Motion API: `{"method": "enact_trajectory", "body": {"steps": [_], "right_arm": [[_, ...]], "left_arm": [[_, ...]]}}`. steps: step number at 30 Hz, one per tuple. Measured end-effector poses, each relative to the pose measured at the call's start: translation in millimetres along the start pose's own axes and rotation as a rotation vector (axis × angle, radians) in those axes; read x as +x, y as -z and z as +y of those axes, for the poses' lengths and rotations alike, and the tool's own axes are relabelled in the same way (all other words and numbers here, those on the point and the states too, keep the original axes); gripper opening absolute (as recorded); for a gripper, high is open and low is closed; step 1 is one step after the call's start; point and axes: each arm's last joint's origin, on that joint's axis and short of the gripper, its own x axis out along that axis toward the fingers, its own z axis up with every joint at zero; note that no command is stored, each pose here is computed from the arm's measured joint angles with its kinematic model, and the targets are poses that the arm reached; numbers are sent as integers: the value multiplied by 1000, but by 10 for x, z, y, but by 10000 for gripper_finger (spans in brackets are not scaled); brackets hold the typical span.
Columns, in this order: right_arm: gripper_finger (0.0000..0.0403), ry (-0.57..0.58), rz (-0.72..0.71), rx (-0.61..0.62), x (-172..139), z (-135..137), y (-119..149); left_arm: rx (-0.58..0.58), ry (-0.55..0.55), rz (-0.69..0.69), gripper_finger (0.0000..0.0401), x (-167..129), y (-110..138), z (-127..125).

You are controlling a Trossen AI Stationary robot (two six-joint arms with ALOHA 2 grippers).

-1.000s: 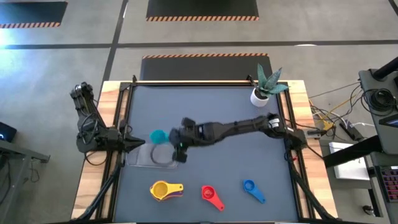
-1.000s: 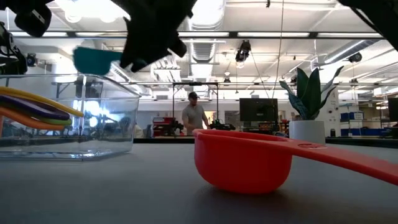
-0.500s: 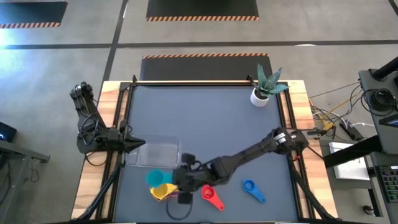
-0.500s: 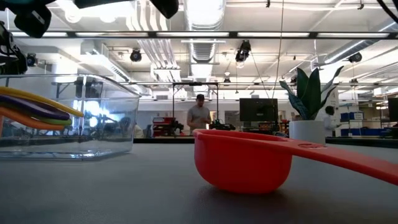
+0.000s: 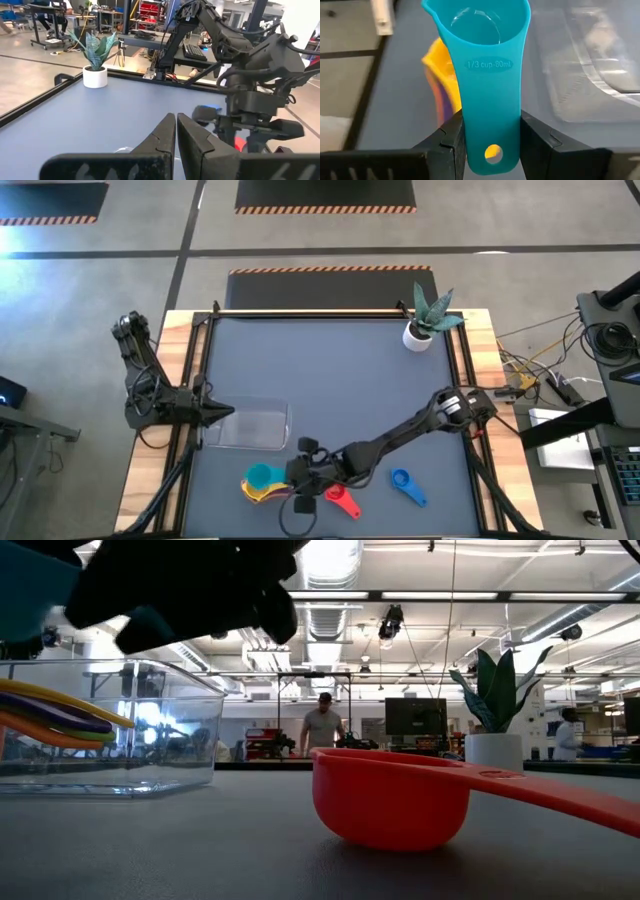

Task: Nest measuring cups in basket
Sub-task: Stack the light blue measuring cup on top of the yellow measuring cup, then stack the orange measuring cup on top of the light blue measuring cup

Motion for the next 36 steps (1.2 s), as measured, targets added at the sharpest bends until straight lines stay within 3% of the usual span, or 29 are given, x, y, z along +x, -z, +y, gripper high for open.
{"method": "enact_trajectory", "body": {"steps": [5, 11, 27, 36], "right_arm": [[127, -78, -25, 8, 57, 14, 81], [128, -86, -37, 3, 61, 23, 88], [186, -92, -30, -21, 199, 45, 197], [186, 22, -27, 41, -235, 127, -27]], "left_arm": [[6, -5, 1, 0, 5, 6, -7], [8, -7, 0, 0, 4, 5, -6], [8, -8, 0, 0, 4, 5, -6], [17, -8, 2, 0, 8, 11, -13]]}}
